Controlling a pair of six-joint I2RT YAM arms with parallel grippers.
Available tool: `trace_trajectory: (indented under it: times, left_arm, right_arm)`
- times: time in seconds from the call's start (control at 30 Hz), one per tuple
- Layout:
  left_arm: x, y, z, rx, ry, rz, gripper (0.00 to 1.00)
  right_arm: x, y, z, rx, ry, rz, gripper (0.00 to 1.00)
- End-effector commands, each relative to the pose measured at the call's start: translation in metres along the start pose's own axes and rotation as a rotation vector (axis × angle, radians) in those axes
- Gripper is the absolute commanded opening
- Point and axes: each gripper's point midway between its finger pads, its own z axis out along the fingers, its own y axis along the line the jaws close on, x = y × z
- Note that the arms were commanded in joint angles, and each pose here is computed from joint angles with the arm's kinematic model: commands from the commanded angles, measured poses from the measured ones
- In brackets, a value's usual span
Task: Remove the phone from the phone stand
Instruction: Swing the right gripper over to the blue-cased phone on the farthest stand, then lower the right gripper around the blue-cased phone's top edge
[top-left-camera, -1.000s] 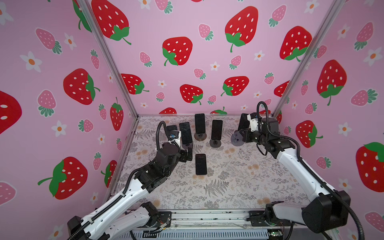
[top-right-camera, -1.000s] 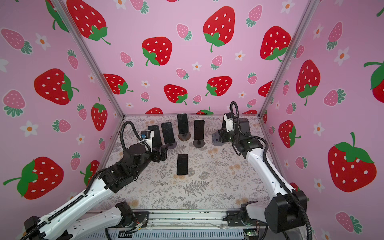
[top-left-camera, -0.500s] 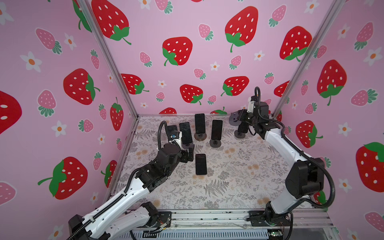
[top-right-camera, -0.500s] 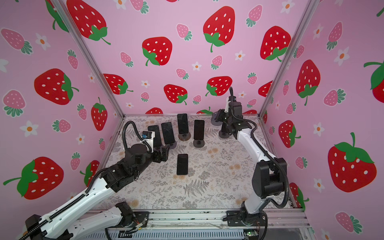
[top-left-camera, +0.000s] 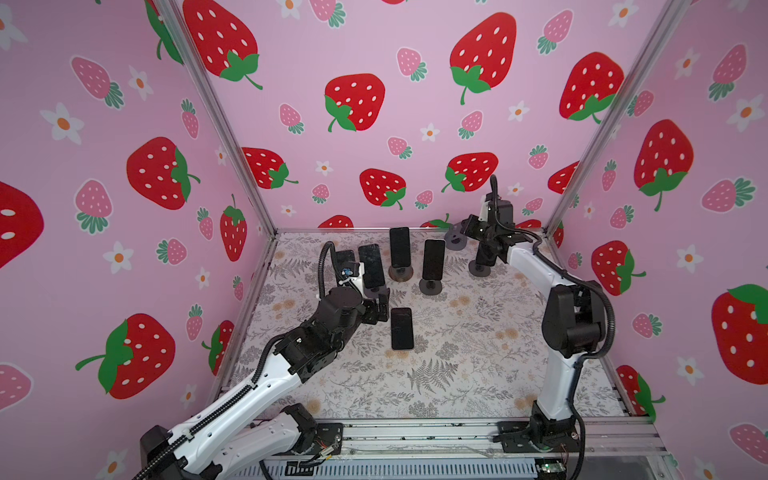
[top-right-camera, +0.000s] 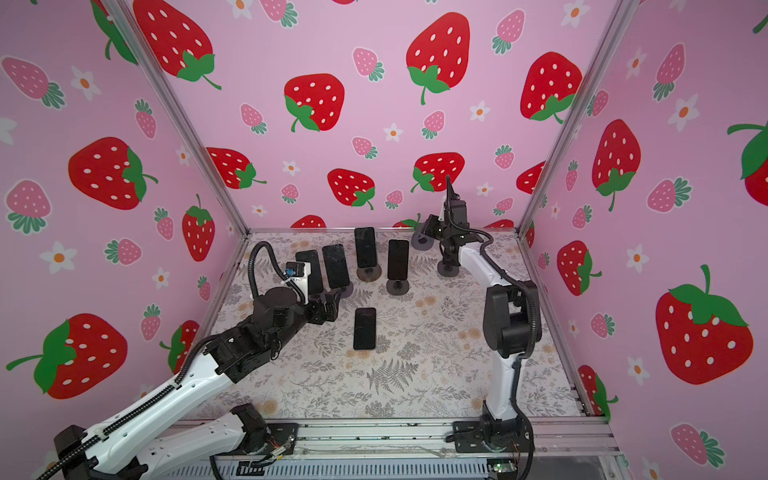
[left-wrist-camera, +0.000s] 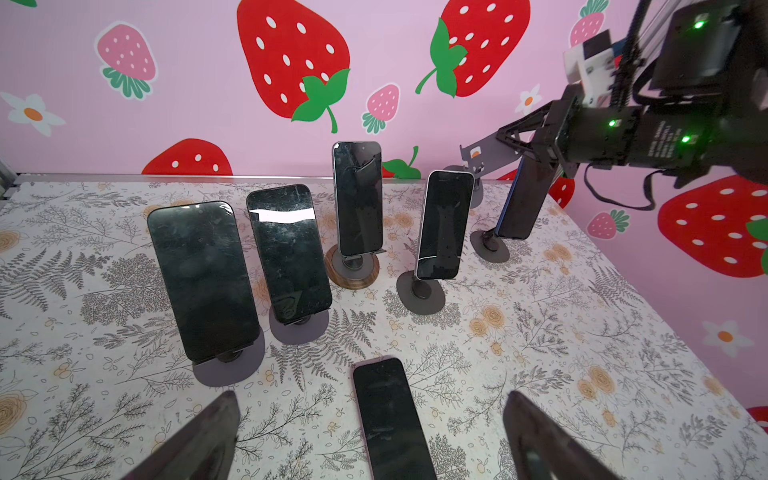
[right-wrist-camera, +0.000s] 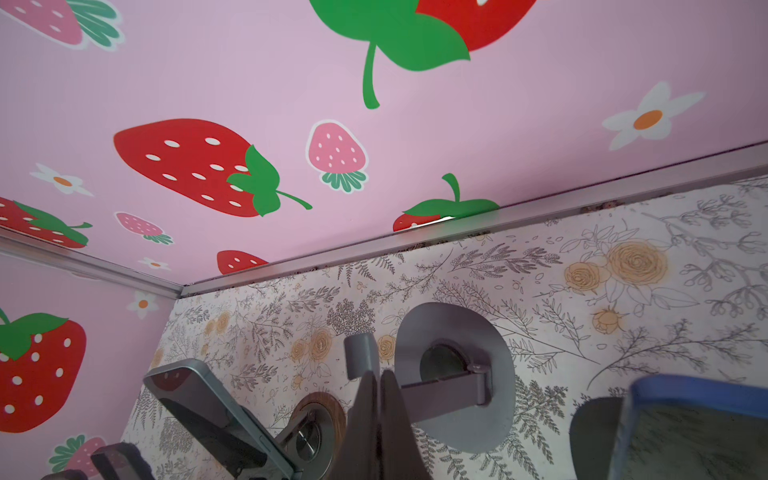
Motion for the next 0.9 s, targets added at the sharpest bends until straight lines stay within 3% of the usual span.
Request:
trace_trajectory:
  times: [0.0, 0.73, 0.87]
  left_arm:
    - [-0.001, 0.002, 0.003, -0.009, -0.009, -0.025, 1.00]
    - [0.003, 0.000, 0.011, -0.013, 0.004, -0.061, 0.99]
    - [0.004, -0.001, 0.013, -0.015, 0.013, -0.054, 0.99]
  right_arm:
    - [-0.006, 0.002, 0.006, -0.022, 0.003, 0.046, 0.00]
    - [0.064, -0.028, 0.064, -0.036, 0.216, 0.075, 0.00]
    - [0.063, -0.027, 0.066, -0.039, 0.219, 0.071, 0.19]
